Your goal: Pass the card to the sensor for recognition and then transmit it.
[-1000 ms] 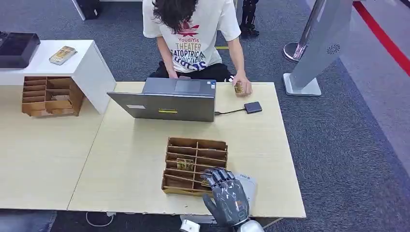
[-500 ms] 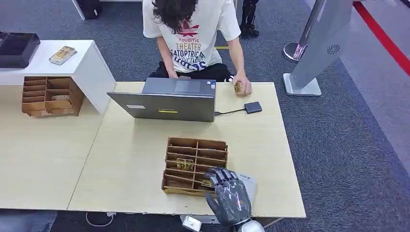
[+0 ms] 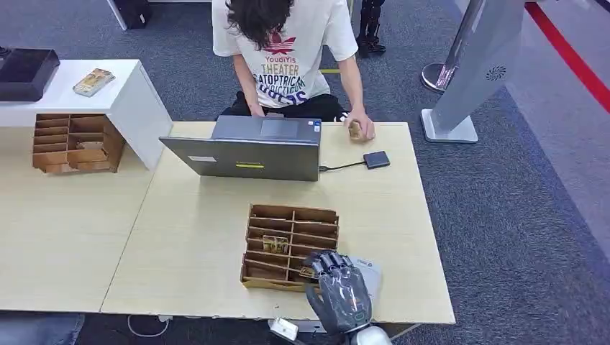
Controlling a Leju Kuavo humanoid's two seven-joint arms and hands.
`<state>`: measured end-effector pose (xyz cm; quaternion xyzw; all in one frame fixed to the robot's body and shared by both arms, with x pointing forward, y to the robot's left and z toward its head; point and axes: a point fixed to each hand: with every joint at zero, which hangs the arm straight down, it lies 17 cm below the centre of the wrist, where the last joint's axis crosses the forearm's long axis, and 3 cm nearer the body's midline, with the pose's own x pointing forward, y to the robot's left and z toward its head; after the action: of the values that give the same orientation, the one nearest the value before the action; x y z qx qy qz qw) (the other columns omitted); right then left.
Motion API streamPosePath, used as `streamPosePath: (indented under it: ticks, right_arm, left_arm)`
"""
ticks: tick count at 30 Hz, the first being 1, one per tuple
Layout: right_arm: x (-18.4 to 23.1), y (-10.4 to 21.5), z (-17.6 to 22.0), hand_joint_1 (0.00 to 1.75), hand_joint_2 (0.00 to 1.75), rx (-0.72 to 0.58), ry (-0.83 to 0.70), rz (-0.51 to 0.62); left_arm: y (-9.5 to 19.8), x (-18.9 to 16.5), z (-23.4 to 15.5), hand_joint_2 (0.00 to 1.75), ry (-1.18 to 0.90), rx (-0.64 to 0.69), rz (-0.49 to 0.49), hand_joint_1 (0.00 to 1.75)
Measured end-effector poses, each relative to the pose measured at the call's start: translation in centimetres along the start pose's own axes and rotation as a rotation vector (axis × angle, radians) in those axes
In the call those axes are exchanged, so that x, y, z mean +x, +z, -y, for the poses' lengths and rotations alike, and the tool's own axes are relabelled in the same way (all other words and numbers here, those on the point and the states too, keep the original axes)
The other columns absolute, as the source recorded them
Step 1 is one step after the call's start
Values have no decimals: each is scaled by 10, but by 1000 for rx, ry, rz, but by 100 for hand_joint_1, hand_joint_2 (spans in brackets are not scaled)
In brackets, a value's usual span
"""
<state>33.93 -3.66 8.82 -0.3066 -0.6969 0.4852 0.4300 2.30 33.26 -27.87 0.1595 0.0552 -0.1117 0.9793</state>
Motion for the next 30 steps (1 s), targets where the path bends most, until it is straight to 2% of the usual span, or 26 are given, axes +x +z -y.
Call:
streamPosePath:
  ticks: [9,13,14,15,20,23,26,28,30]
  right_arm:
    - [-3,-1,-5,66,175,12,-1,-15]
    - [-4,-2,-7,73,175,15,0,-19]
    - [-4,-2,-8,70,175,17,0,-20]
    - [-4,-3,-8,77,175,19,0,-20]
    - [-4,-10,-11,77,175,25,-1,-26]
    - [-4,-12,-12,94,175,29,-2,-30]
    - [-5,-13,-14,87,175,33,-1,-34]
    - [-6,-13,-16,93,175,36,-1,-38]
    - [-7,-13,-18,108,175,43,0,-41]
  left_arm:
    - [0,0,0,0,-7,2,-2,0]
    - [0,0,-1,0,-10,3,-1,0]
    - [0,0,-1,0,-13,4,-2,0]
    - [0,0,-1,0,-18,5,-2,0]
    - [0,2,-2,0,-28,9,-1,0]
    - [0,3,-3,0,-28,10,0,0]
    - [1,4,-3,0,-29,10,1,0]
    - [1,4,-3,0,-30,11,0,0]
    - [1,4,-4,0,-35,13,-1,0]
